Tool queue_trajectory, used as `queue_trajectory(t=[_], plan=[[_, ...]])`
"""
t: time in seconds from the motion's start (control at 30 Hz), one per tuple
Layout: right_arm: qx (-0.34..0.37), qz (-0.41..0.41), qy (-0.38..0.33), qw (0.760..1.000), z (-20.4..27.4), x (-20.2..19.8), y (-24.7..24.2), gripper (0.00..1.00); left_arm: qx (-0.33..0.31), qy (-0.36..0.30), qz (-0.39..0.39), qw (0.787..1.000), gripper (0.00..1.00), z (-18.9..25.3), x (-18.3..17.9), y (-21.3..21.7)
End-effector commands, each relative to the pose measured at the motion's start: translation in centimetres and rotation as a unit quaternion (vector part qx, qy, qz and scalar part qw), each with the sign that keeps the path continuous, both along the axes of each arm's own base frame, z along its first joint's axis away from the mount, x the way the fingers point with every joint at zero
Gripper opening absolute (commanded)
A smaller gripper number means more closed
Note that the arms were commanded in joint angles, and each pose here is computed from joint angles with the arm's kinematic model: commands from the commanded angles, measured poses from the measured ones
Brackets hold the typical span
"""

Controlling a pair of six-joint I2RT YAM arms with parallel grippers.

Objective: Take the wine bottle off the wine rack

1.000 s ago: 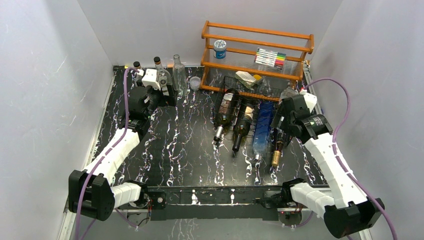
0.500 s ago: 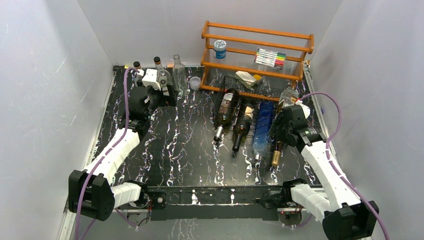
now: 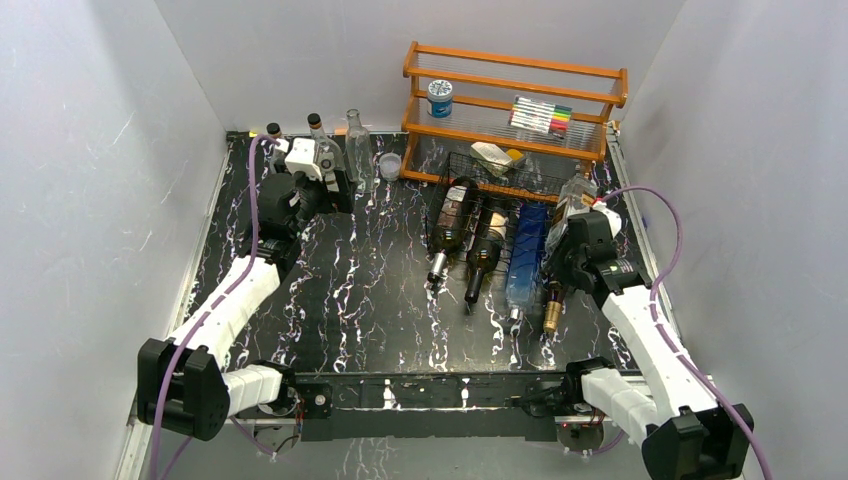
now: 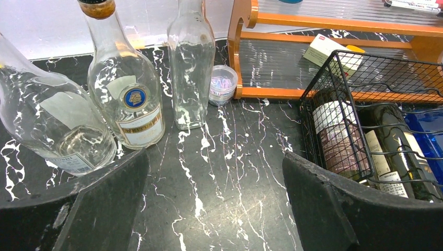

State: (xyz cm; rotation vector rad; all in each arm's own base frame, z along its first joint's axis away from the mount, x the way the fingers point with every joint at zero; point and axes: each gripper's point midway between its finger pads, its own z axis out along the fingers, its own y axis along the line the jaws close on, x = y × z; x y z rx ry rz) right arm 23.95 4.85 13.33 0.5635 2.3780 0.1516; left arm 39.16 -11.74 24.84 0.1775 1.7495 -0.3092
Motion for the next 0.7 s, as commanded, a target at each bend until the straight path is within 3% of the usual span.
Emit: queue_trajectory(t=[0.0, 0.3, 0.67], plan=[[0.015, 0.002, -0.069, 0.998, 2.8, 1.3, 0.2, 0.39, -0.006, -0.013, -0.013, 1.0, 0.98, 0.5, -0.2, -0.5], [0.037, 0.034, -0.15, 0.987, 7.6, 0.8, 0.9, 0.02, -0.017, -0.022, -0.063, 0.998, 0.98, 0.5, -0.7, -2.7], [0.064, 0.075, -0.24, 0.966, 12.5, -0.4, 1.9, 0.0, 0.011, -0.058, -0.171, 0.983, 0.98, 0.6, -3.8, -8.4]])
